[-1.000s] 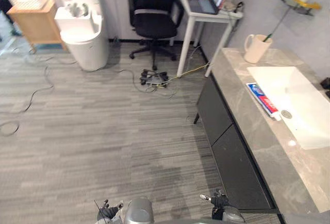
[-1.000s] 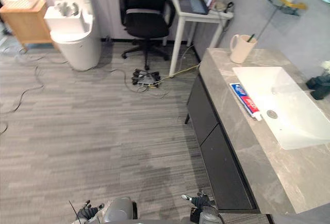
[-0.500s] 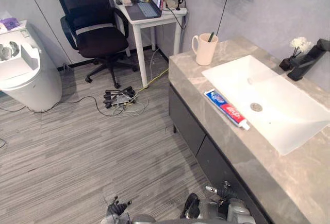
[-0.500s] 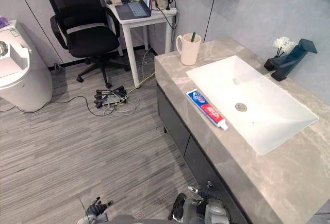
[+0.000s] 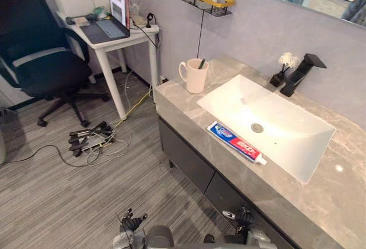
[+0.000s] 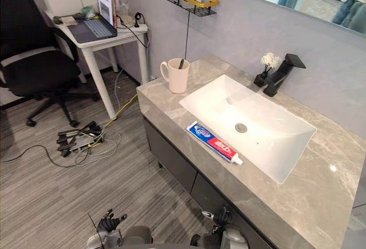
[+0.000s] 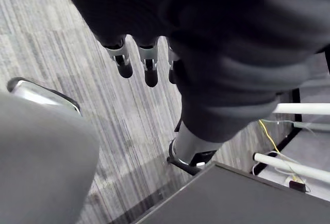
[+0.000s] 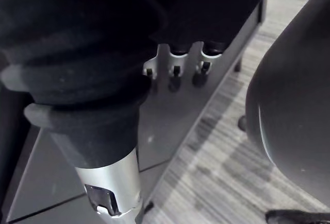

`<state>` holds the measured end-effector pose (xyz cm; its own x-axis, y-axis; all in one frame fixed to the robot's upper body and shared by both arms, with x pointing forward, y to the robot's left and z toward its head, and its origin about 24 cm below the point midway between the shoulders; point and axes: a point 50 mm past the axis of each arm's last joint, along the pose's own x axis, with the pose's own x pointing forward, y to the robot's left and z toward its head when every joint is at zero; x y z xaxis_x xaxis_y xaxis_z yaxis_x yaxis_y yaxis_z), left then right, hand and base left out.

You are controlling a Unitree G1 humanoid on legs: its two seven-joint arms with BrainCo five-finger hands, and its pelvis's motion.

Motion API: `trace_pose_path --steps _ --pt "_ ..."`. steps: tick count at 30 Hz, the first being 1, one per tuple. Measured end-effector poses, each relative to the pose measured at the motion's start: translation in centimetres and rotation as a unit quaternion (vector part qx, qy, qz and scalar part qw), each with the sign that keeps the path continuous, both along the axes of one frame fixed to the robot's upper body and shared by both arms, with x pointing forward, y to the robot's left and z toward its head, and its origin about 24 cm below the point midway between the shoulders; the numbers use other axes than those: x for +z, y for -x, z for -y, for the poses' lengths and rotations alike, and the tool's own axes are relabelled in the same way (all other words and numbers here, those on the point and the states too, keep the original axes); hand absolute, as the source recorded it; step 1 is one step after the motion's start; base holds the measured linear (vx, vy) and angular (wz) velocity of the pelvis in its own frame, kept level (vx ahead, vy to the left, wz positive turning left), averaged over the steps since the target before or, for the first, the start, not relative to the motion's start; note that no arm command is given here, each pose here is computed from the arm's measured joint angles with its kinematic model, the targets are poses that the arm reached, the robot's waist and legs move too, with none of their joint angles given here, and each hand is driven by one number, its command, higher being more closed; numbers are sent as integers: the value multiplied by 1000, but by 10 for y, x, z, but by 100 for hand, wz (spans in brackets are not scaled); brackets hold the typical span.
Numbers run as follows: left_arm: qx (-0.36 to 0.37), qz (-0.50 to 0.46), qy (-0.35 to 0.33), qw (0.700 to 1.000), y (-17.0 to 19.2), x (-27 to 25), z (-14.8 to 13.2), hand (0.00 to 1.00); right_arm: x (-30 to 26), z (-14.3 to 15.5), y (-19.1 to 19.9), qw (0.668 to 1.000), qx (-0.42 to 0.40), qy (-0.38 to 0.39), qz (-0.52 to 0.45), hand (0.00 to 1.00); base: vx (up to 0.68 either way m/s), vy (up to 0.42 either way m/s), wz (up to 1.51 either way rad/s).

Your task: Organize washtable

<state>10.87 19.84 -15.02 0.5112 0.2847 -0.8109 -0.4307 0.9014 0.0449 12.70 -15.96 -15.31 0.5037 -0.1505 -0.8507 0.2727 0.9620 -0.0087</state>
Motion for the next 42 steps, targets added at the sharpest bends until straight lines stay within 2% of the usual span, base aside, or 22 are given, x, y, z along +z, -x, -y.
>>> trace_pose_path --steps 14,20,28,36,42 --pt "-93 -20 3 995 -8 -4 18 0 4 8 -10 999 20 23 9 0 107 39 -56" --pt "-77 8 4 997 -16 1 18 0 2 9 -11 998 53 17 -10 0 45 -11 -47" --pt "-51 -3 -2 999 -7 -1 11 0 0 9 -3 1000 16 26 -7 0 18 177 -47" --pt "-58 -37 15 998 8 -9 22 0 -4 38 22 997 -30 59 -43 0 135 125 -5" --pt "-57 -40 2 998 9 -9 20 0 -8 42 34 996 -32 61 -61 0 31 26 1"
